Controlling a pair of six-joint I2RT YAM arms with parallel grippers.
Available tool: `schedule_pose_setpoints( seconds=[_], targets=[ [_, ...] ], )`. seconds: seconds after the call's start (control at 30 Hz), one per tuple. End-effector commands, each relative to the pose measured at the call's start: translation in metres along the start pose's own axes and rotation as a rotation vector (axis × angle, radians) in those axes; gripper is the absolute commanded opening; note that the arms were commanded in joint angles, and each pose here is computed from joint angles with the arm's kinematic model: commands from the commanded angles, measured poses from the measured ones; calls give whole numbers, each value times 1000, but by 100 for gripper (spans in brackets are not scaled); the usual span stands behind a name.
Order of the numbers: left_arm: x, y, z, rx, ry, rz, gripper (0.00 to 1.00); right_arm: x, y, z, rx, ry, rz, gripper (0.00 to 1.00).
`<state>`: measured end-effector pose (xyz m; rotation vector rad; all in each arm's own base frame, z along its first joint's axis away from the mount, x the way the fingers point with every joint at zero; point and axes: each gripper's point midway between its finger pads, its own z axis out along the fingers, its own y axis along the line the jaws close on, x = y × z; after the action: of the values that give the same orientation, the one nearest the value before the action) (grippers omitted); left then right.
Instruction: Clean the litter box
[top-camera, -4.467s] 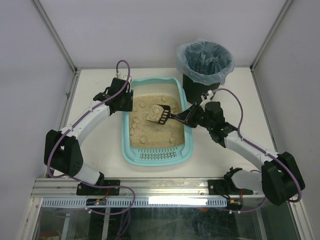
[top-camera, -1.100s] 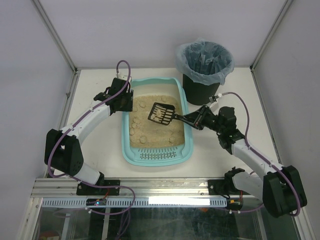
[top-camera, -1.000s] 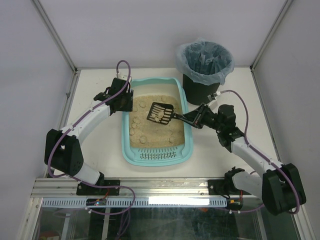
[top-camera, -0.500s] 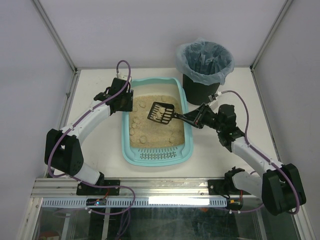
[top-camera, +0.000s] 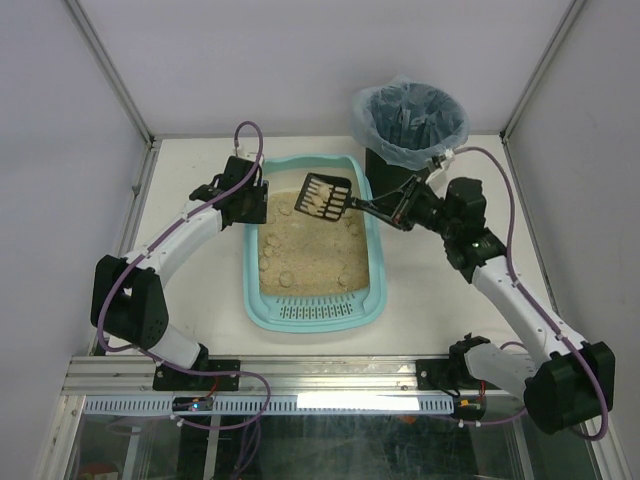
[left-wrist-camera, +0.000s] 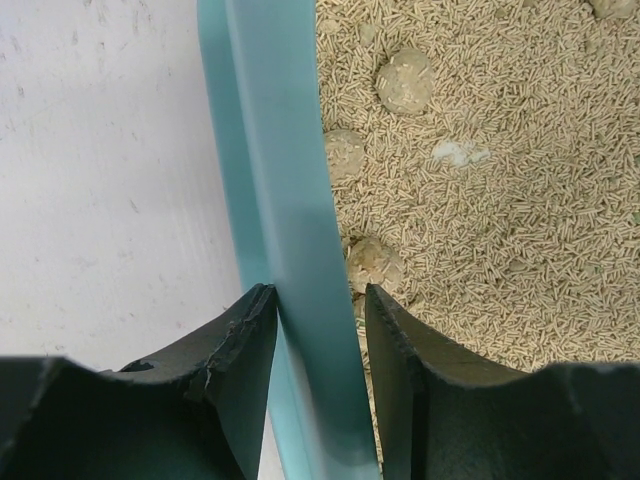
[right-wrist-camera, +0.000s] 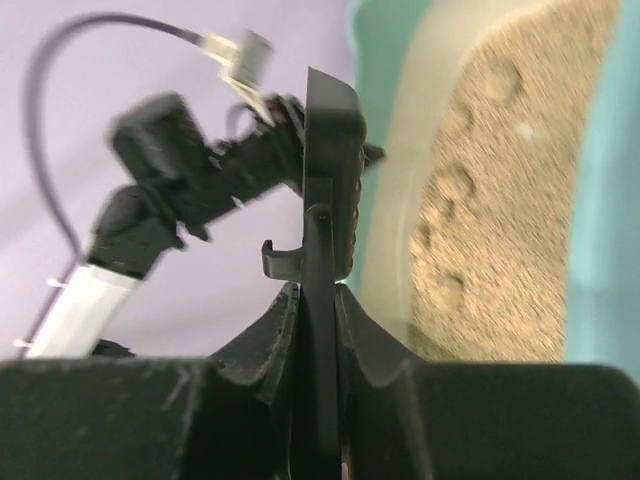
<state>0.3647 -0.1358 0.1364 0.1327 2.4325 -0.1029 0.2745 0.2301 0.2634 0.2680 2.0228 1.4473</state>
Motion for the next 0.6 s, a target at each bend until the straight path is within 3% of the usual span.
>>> schedule_pose_setpoints(
  seconds=[0.0, 0.37, 0.57],
  targets=[
    [-2, -15, 0, 56, -2, 9, 41, -48, 67, -19, -76, -119, -146, 0],
    [-2, -19, 0, 80, 4, 5, 41, -159, 93, -69, 26, -467, -183, 0],
    [-3, -19, -3, 84, -5, 6, 41, -201, 82, -91, 168, -618, -329, 0]
  ],
)
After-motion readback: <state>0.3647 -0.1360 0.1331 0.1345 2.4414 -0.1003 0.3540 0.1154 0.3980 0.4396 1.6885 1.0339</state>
